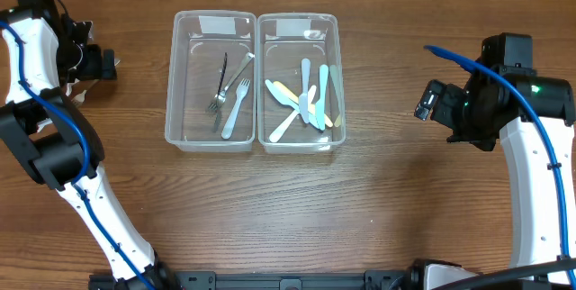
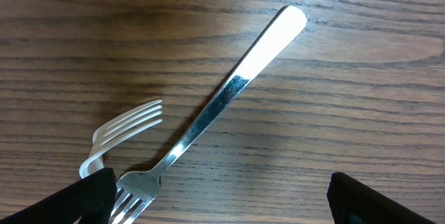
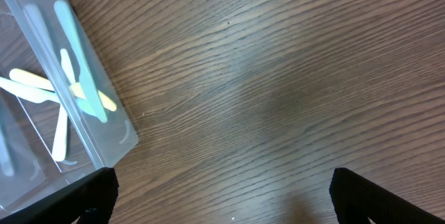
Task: Pack container
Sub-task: 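Move the left gripper to the last metal fork and grasp it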
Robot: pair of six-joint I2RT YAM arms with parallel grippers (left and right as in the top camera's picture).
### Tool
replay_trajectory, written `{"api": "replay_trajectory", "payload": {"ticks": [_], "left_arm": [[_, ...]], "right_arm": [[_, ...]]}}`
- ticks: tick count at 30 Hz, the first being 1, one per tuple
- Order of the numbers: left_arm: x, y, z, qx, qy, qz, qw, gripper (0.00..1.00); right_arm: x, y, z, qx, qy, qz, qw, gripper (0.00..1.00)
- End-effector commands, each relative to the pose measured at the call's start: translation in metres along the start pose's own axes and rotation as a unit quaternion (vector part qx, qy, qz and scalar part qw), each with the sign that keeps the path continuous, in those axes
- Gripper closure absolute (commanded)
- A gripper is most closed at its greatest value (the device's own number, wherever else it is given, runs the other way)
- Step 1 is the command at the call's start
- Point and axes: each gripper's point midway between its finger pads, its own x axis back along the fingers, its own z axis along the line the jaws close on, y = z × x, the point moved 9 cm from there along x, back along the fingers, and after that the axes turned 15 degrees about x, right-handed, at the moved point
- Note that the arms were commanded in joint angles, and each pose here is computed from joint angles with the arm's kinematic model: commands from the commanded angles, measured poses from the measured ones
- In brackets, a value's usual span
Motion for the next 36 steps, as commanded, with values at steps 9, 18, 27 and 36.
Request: {"api": "replay_trajectory", "payload": {"ticks": [9,18,27,36], "left_arm": [[-0.017,-0.004,-0.001,-0.013,0.003,0.016,1.000,0.04],[-0.044,-0.015,0.000,-0.013,0.006,0.027,1.000,0.03],[-0.047,-0.012,-0.001,-0.015,0.006,0.016,1.000,0.04],[-0.049,-0.009,-0.006,-0.033,0.021,0.007,0.999,0.06]], "right_arm": [[0.004,0.000,0.000,0.001,-0.003,-0.010,1.000,0.00],[0.004,0.000,0.000,0.001,-0.003,-0.010,1.000,0.00],[0.004,0.000,0.000,0.001,-0.003,-0.009,1.000,0.00],[0.004,0.000,0.000,0.001,-0.003,-0.008,1.000,0.00]]}}
